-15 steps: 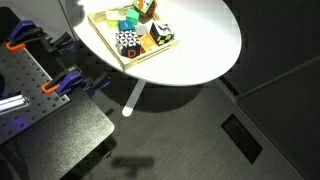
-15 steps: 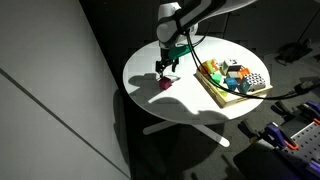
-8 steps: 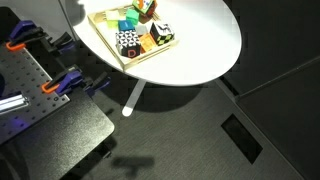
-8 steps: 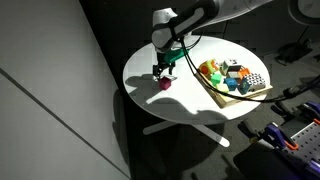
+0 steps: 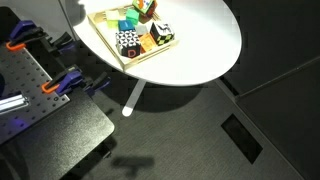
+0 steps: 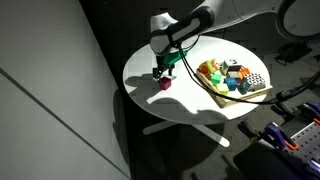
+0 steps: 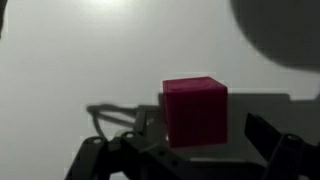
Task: Pick up the mulberry pink block and put it in the wooden tray
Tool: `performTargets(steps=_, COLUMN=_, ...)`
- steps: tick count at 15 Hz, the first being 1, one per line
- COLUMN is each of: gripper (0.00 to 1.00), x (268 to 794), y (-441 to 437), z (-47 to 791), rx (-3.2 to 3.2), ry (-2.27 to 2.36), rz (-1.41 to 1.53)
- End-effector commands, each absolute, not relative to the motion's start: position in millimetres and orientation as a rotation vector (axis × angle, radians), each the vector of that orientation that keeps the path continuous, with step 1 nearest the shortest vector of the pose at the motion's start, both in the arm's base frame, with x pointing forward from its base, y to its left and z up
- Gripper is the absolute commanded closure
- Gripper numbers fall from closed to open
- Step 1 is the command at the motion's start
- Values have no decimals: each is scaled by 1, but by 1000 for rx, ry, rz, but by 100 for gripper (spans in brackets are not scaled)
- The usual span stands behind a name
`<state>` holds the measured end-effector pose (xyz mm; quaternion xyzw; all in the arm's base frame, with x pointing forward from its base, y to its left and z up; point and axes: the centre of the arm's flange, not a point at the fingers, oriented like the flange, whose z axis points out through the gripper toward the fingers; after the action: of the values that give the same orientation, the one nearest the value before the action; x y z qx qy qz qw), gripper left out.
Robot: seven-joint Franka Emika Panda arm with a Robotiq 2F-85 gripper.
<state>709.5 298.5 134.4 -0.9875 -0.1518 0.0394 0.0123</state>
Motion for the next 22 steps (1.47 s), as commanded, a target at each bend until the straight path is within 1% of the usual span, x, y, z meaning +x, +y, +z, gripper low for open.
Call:
performTargets(steps=1, gripper=0, x=732, y=311, z=128, rx=-3115, ry=-457, rz=127)
performTargets(steps=4, gripper=0, x=732, y=312, z=123, rx=-3120, ry=-461, rz=139)
performTargets(steps=5, gripper=25, x=732, y=312, z=122, rx=-3120, ry=-462, rz=143)
performTargets(steps=6, gripper=25, x=733, y=312, z=122, rx=-3121, ry=-462, rz=146)
performTargets(steps=7, gripper=33, x=733, y=312, z=121, rx=-3123, ry=-459, rz=149)
performTargets(steps=8, gripper=44, x=734, y=312, z=121, rx=-3124, ry=-454, rz=151)
performTargets(steps=11, gripper=67, x=733, y=308, z=127, rx=-3135, ry=-423, rz=160)
performTargets(steps=13, gripper=69, x=731, y=302, z=138, rx=-3153, ry=-383, rz=161)
performTargets(steps=22, gripper=69, x=717, y=272, z=189, rx=-3203, ry=-286, rz=224)
